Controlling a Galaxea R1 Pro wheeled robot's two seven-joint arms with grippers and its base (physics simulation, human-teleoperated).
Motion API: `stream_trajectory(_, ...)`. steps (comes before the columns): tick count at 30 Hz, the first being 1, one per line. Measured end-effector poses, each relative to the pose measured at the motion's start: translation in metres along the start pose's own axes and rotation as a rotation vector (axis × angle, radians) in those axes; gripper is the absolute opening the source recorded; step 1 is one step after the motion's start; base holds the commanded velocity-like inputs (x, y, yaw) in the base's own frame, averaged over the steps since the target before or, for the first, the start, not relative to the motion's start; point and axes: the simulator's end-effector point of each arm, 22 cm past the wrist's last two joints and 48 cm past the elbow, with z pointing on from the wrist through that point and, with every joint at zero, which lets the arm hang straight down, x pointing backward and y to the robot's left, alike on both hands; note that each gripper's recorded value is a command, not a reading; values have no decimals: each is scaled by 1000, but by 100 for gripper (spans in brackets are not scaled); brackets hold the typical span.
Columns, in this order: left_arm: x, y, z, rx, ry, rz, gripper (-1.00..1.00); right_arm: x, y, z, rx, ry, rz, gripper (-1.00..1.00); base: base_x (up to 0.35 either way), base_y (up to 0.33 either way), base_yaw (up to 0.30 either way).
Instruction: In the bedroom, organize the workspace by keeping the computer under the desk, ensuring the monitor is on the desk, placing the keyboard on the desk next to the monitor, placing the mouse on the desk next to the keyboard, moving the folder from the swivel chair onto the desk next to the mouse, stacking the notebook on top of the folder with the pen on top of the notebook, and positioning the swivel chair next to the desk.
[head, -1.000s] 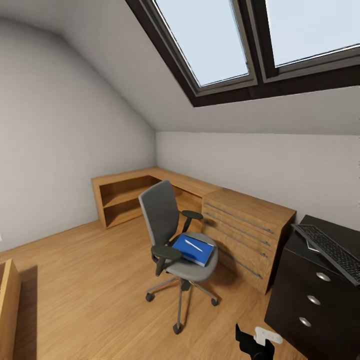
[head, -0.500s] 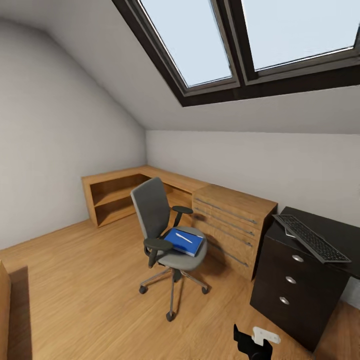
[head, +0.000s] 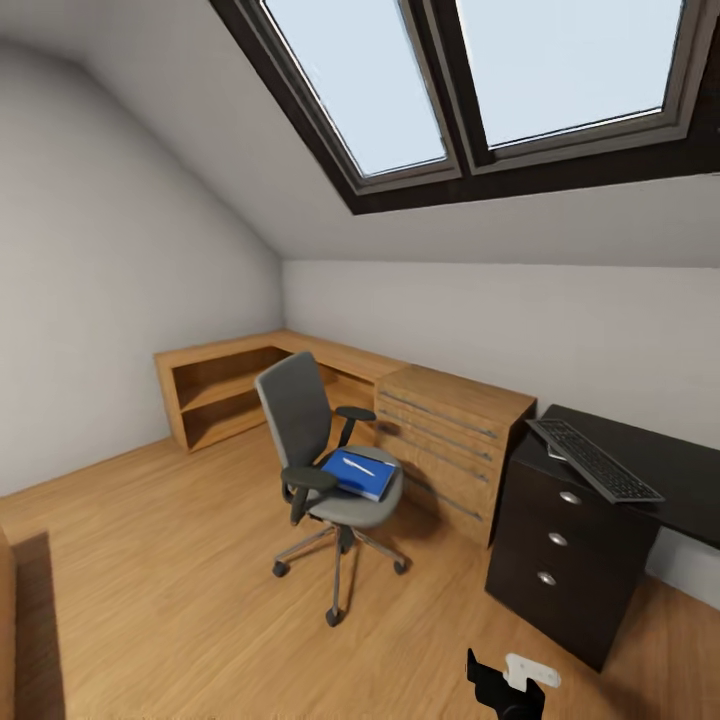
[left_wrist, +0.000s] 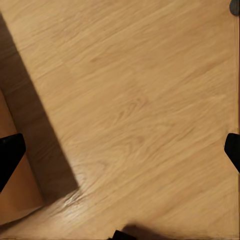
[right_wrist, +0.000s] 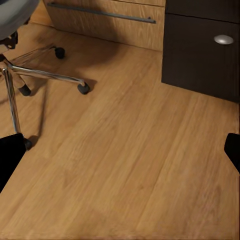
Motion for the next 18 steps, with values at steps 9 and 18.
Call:
stream_trajectory(9, 3, 0, 0, -1, 8, 3, 100, 5, -1, 1, 3, 9, -1, 100, -332, 1, -129)
stream_trajectory(18, 9, 1, 0, -2, 20, 7, 100, 11, -3, 1, 6, 23, -4, 100, -334, 69, -38)
